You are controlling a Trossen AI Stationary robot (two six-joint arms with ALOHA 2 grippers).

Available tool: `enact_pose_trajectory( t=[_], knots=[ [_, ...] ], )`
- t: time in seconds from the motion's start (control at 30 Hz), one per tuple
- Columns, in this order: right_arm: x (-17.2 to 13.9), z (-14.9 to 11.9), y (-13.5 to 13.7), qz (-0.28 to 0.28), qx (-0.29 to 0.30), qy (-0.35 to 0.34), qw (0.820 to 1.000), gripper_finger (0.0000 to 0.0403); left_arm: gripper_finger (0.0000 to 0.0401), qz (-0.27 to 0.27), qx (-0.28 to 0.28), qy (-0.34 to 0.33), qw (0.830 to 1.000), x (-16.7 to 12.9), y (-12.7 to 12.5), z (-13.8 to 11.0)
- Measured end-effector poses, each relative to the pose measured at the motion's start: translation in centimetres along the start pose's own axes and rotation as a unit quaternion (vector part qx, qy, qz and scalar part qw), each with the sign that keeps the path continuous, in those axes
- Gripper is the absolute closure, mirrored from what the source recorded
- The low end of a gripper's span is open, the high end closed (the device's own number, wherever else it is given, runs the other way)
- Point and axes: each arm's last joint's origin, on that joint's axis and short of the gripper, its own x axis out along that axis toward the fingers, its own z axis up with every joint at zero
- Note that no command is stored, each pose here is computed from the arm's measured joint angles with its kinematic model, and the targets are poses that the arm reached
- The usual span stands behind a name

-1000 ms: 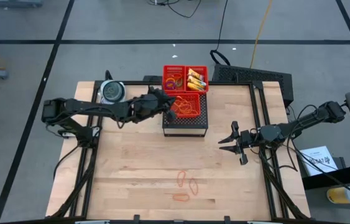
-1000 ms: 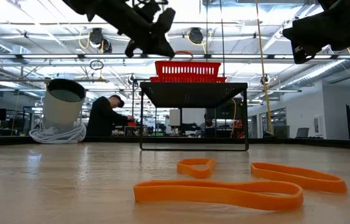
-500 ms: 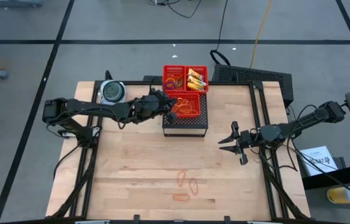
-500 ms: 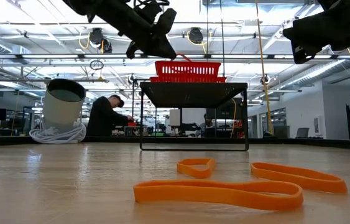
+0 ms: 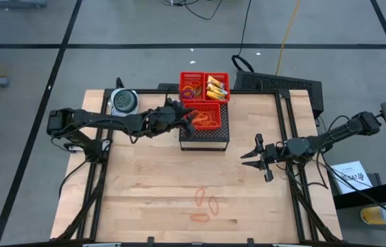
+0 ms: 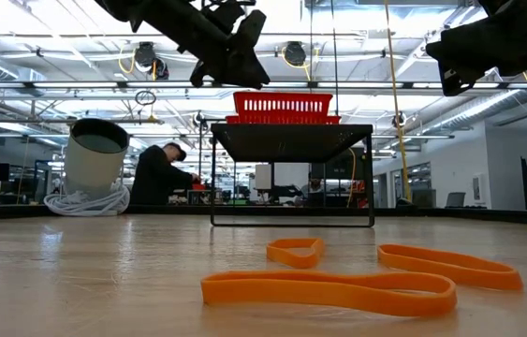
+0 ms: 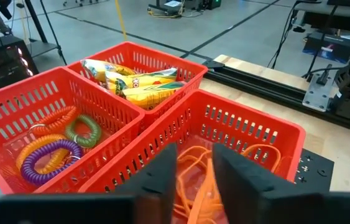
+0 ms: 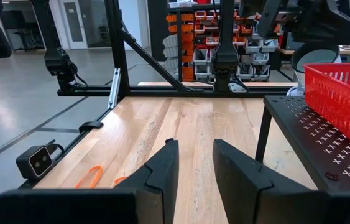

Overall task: Pick & Place Office Desk Supplies
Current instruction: Put the orange rubber band in the bottom red bin on the shelf

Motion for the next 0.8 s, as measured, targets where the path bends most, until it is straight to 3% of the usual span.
enact_pose_trajectory(
  t=[0.17, 0.33, 0.6, 0.8],
  knots=[
    [0.0, 0.0, 0.0, 0.000, 0.000, 0.000, 1.000, 0.0314, 0.0226, -0.002, 0.005, 0.001, 1.000, -0.1, -0.1, 0.0],
    [0.0, 0.0, 0.0, 0.000, 0.000, 0.000, 1.000, 0.0314, 0.0187, -0.039, 0.004, -0.003, 0.999, -0.7, -0.8, 0.2],
    [0.0, -0.2, 0.0, -0.003, -0.002, 0.011, 1.000, 0.0314, 0.0176, -0.144, 0.009, -0.020, 0.989, -4.1, -4.1, 1.0],
    [0.0, -0.2, 0.0, -0.003, -0.002, 0.010, 1.000, 0.0314, 0.0176, -0.211, 0.028, -0.008, 0.977, -6.8, -7.7, -0.2]
  ],
)
